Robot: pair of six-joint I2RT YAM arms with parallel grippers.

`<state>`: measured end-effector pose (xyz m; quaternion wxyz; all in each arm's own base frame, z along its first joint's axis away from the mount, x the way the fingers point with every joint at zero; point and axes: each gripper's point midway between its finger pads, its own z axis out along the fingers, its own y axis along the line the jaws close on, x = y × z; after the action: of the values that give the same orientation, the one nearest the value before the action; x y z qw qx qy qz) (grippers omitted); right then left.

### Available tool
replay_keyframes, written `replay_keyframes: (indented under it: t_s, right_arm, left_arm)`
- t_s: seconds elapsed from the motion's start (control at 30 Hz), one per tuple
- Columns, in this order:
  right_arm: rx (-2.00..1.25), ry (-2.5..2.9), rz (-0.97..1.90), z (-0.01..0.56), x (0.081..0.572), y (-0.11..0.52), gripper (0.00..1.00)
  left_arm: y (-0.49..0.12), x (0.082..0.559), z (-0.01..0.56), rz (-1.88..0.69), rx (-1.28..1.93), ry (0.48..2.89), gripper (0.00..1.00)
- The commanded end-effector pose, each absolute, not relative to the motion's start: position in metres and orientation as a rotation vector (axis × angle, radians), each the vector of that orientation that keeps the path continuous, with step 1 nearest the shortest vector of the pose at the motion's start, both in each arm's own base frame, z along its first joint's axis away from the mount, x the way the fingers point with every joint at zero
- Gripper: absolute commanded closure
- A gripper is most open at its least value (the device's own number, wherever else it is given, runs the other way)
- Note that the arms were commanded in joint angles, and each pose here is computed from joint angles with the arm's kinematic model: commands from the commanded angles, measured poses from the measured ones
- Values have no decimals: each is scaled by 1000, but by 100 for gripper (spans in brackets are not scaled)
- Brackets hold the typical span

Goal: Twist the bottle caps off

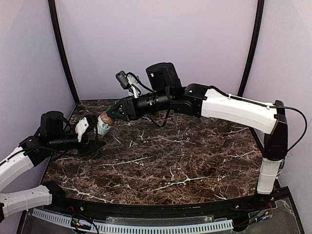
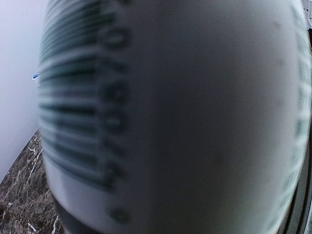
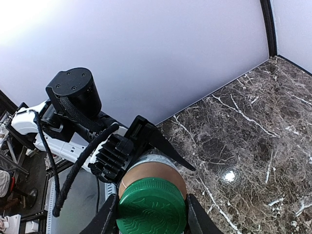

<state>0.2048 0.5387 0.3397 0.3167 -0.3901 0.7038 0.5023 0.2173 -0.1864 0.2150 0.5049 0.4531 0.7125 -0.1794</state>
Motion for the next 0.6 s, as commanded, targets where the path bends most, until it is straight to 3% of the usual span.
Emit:
replay_keyframes:
  t_s: [0.0, 0.1, 0.17, 0.4, 0.57]
  right_arm:
    - [-976, 1942, 1326, 326, 212, 528, 52]
    - [-979, 1944, 1356, 328, 211, 526, 20]
    - [-979, 1944, 1377, 330, 212, 524, 11]
    - [-990, 1919, 1423, 334, 209, 526, 12]
    - [-948, 1982, 1465, 320, 216, 527, 18]
  left_arm:
    - [-181, 228, 245, -311, 1075, 1605, 61]
    - [-173, 236, 246, -173, 1128, 1567, 62]
    - [-165, 243, 247, -39, 1177, 1526, 63]
    - [-139, 272, 264, 444, 1299, 1339, 65]
    - [-131, 282, 285, 610, 1271, 1239, 66]
